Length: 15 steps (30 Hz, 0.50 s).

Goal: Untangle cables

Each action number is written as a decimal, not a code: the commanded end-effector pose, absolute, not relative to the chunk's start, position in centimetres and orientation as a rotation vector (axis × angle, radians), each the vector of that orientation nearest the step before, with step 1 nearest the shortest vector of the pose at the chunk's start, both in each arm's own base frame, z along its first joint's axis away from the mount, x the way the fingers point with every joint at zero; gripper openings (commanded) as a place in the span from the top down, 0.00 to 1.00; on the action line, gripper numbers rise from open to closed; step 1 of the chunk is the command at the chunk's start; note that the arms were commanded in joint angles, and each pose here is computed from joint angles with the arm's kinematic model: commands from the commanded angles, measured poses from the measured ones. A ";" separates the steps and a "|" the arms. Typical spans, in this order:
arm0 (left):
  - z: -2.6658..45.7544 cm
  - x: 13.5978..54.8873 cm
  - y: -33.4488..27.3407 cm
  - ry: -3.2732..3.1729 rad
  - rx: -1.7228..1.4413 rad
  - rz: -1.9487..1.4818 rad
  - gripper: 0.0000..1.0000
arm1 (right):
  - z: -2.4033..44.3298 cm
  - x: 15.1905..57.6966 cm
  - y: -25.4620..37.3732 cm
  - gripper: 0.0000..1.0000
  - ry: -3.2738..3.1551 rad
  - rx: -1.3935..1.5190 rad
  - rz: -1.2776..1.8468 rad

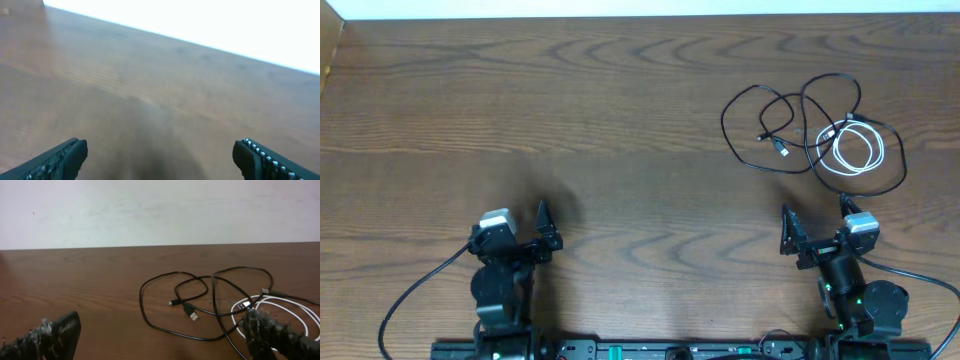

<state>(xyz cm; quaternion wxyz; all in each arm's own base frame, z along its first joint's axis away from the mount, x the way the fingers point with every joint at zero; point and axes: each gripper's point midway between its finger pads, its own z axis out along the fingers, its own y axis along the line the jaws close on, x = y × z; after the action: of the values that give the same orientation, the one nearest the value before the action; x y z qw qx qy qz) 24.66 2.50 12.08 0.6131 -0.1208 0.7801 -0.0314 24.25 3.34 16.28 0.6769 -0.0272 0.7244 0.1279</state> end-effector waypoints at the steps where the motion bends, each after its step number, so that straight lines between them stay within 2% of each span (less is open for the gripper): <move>1: 12.1 24.3 2.6 1.771 -0.297 -0.082 0.02 | 16.2 24.3 3.1 0.01 1.631 -0.047 0.280; 15: 13.7 24.2 2.8 1.699 -0.294 -0.075 0.02 | 16.2 24.3 3.1 0.01 1.631 -0.047 0.280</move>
<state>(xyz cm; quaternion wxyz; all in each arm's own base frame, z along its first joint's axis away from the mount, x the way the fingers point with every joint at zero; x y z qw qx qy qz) 24.34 2.47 15.23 0.6660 -0.1198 0.7352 -0.0392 24.25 3.34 16.28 0.6769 -0.0272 0.7244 0.1279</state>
